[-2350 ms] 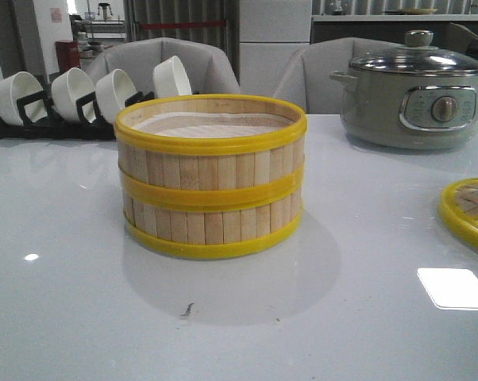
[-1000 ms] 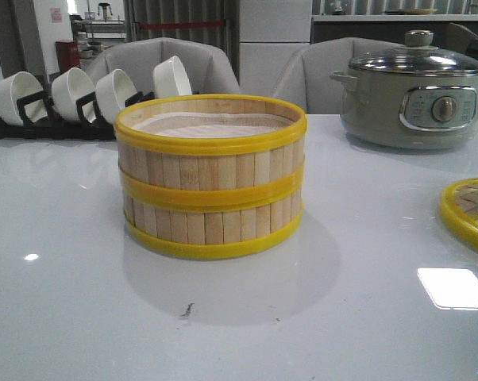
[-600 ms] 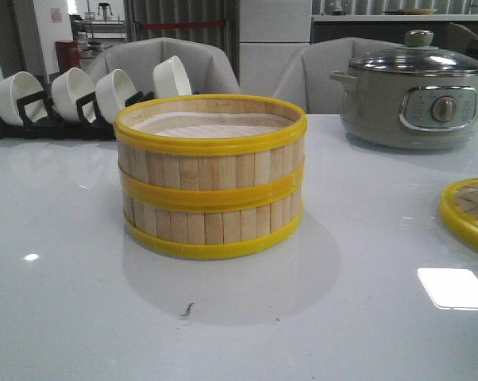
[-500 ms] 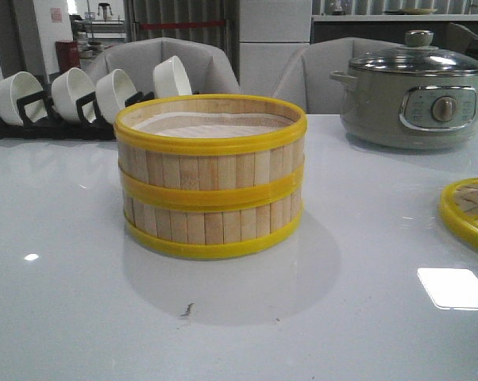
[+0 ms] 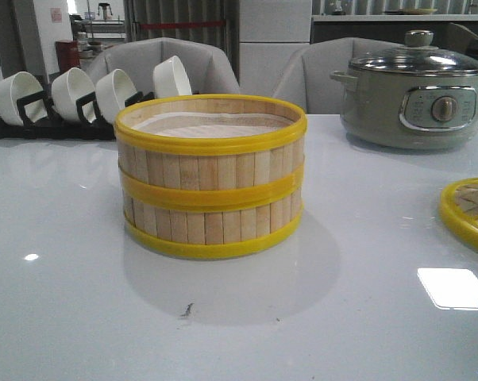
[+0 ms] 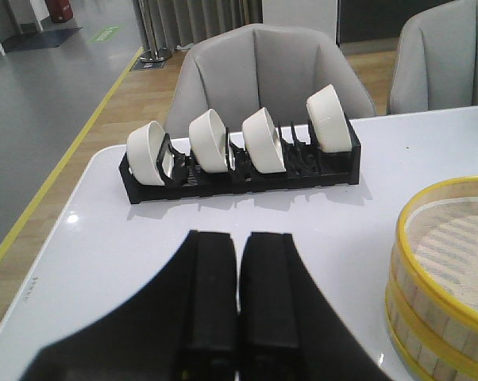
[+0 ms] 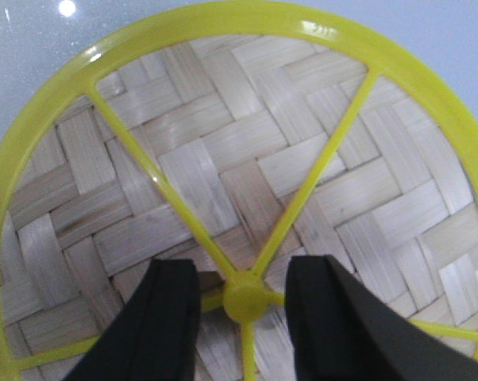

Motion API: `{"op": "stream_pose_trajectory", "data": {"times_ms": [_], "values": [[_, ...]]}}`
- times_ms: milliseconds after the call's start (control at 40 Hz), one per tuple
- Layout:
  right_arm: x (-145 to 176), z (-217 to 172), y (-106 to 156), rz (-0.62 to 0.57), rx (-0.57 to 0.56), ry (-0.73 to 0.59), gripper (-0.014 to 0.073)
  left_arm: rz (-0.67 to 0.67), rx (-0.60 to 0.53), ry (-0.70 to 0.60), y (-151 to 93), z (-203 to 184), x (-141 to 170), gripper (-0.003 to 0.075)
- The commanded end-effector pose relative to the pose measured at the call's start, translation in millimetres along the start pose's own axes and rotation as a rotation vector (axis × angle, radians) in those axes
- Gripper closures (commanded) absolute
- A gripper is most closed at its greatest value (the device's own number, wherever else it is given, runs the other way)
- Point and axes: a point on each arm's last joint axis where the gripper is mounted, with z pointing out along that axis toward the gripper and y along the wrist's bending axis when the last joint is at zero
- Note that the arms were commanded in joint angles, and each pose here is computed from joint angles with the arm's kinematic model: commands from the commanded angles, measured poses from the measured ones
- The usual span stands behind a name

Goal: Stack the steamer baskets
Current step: 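Lower the right gripper and grasp the hub of the woven lid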

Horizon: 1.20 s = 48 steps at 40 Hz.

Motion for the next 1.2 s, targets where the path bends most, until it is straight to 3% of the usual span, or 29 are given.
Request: {"op": "stream_pose_trajectory", "data": {"times_ms": [0,1175], "values": [[-17.0,-22.1,0.1,-0.002,-0.008,-0.118,0.0223,-0.003,0.019,-0.11,-1.0,-3.7,-16.5,0.0634],[-12.5,-10.7,-0.3,-0.002,-0.003,-0.066,0.0223,-0.003,0.019,-0.11,-1.0,-3.7,-16.5,0.0634]]}}
